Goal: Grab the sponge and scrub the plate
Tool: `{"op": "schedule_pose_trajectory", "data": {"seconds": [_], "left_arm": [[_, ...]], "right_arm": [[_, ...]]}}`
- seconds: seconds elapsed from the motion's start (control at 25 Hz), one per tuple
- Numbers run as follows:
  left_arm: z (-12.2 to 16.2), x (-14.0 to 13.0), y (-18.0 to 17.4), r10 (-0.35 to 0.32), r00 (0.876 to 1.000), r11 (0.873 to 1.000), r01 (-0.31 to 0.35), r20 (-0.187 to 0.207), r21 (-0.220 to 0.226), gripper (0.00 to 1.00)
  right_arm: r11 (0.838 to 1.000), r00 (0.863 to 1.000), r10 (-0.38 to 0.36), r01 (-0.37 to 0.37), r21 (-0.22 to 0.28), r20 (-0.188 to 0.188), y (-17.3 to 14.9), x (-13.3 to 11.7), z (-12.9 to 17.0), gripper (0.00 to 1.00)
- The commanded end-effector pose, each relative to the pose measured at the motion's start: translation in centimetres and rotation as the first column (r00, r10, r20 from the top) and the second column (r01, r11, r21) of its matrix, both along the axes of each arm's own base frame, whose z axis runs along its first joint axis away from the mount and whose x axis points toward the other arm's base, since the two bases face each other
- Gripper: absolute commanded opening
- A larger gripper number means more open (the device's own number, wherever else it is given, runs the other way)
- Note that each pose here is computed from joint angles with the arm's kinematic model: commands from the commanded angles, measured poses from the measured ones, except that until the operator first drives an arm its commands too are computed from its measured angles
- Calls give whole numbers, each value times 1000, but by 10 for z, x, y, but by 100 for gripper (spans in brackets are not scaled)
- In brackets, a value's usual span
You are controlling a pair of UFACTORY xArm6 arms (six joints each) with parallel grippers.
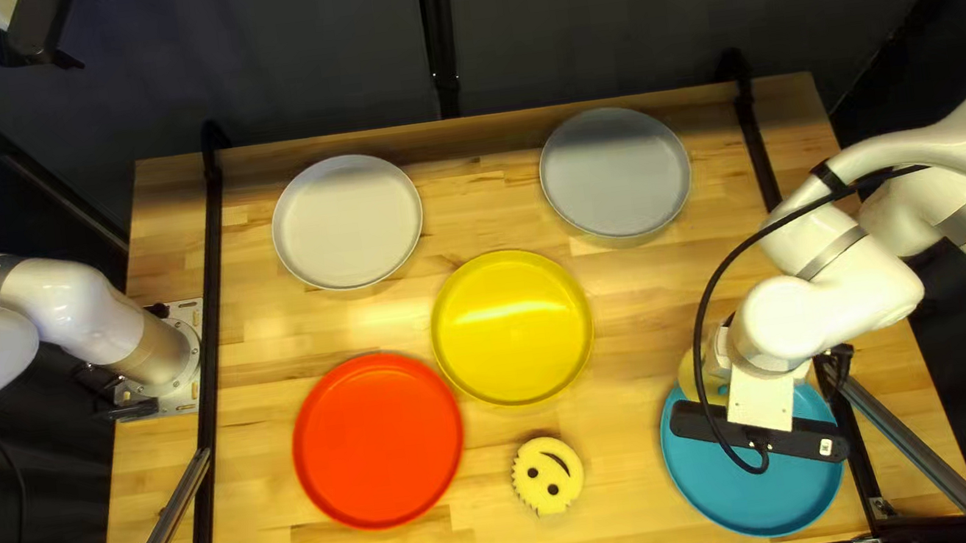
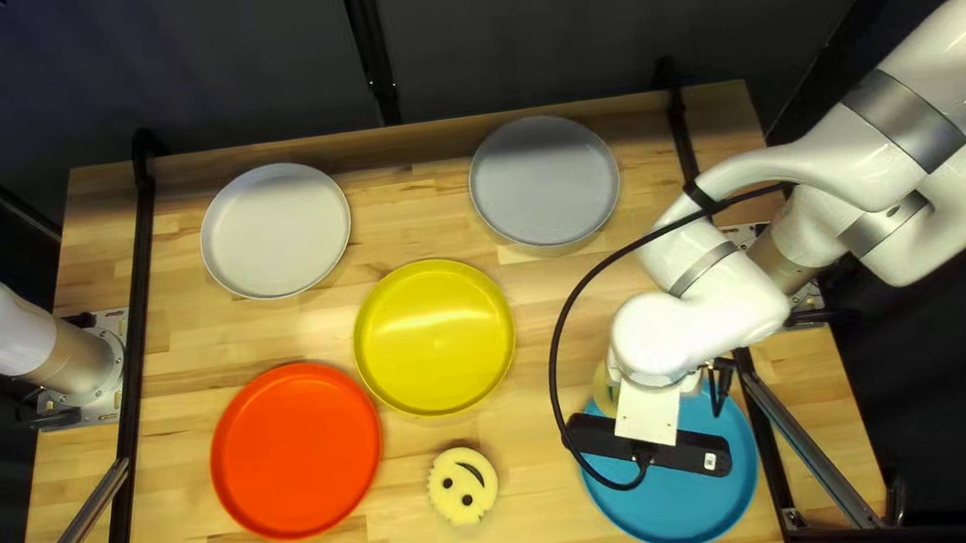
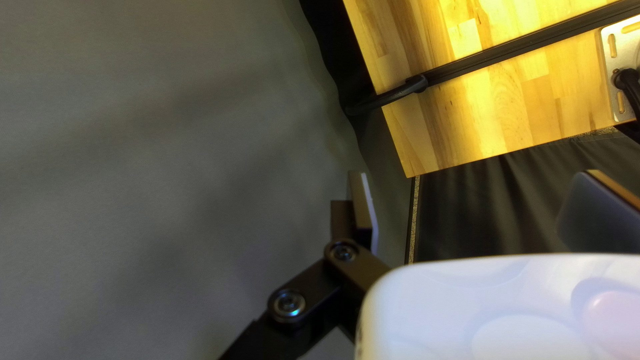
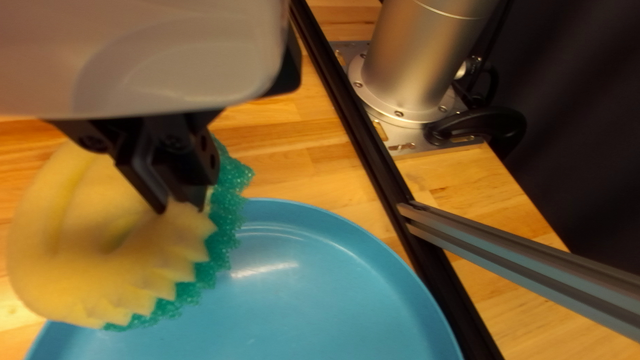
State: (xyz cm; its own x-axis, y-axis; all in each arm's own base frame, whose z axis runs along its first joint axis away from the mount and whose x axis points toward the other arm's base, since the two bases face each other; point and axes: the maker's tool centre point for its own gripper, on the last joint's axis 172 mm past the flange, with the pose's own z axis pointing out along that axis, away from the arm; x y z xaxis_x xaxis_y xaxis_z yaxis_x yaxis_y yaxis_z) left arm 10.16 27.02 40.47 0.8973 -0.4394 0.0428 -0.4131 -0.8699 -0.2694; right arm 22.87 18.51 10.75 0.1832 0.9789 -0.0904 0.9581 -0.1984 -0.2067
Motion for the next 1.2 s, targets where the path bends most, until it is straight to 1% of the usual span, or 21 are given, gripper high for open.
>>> {"op": "schedule_pose_trajectory", "data": {"seconds": [0.04,0.08,0.16,0.2,0.24,0.28,0.32,0.36,0.4,0.44,0.48,0.52,0.88,0.92,1.04,1.08,1.16,1.2], "left_arm": [[0,0,0,0,1000,1000,0,0,0,100],[0,0,0,0,1000,1000,0,0,0,100],[0,0,0,0,1000,1000,0,0,0,100],[0,0,0,0,1000,1000,0,0,0,100],[0,0,0,0,1000,1000,0,0,0,100],[0,0,0,0,1000,1000,0,0,0,100],[0,0,0,0,1000,1000,0,0,0,100],[0,0,0,0,1000,1000,0,0,0,100],[0,0,0,0,1000,1000,0,0,0,100],[0,0,0,0,1000,1000,0,0,0,100],[0,0,0,0,1000,1000,0,0,0,100],[0,0,0,0,1000,1000,0,0,0,100],[0,0,0,0,1000,1000,0,0,0,100],[0,0,0,0,1000,1000,0,0,0,100],[0,0,0,0,1000,1000,0,0,0,100],[0,0,0,0,1000,1000,0,0,0,100],[0,0,0,0,1000,1000,0,0,0,100],[0,0,0,0,1000,1000,0,0,0,100]], "right_arm": [[983,983,185,-185,-3,10,11,7,0,0],[972,972,234,-234,-5,9,12,9,0,0],[956,956,292,-292,-4,11,11,14,1,0],[941,941,339,-339,1,16,10,18,1,0],[933,933,360,-360,4,18,10,20,1,0],[915,915,403,-403,10,21,10,25,0,0],[903,903,429,-430,15,26,9,28,-1,0],[894,894,447,-448,18,30,10,30,-1,0],[874,875,483,-484,29,35,9,33,-2,0],[865,865,500,-501,35,38,10,35,-2,0],[847,849,528,-529,49,39,9,38,0,0],[845,847,531,-532,52,38,8,39,2,0],[845,847,531,-532,52,38,8,39,2,0],[843,844,536,-537,45,37,7,38,1,0],[844,844,535,-536,29,23,11,38,-7,0],[841,841,540,-540,27,19,12,37,-10,0],[830,830,557,-557,23,14,16,35,-13,0],[819,819,574,-574,22,9,19,34,-16,0]]}}
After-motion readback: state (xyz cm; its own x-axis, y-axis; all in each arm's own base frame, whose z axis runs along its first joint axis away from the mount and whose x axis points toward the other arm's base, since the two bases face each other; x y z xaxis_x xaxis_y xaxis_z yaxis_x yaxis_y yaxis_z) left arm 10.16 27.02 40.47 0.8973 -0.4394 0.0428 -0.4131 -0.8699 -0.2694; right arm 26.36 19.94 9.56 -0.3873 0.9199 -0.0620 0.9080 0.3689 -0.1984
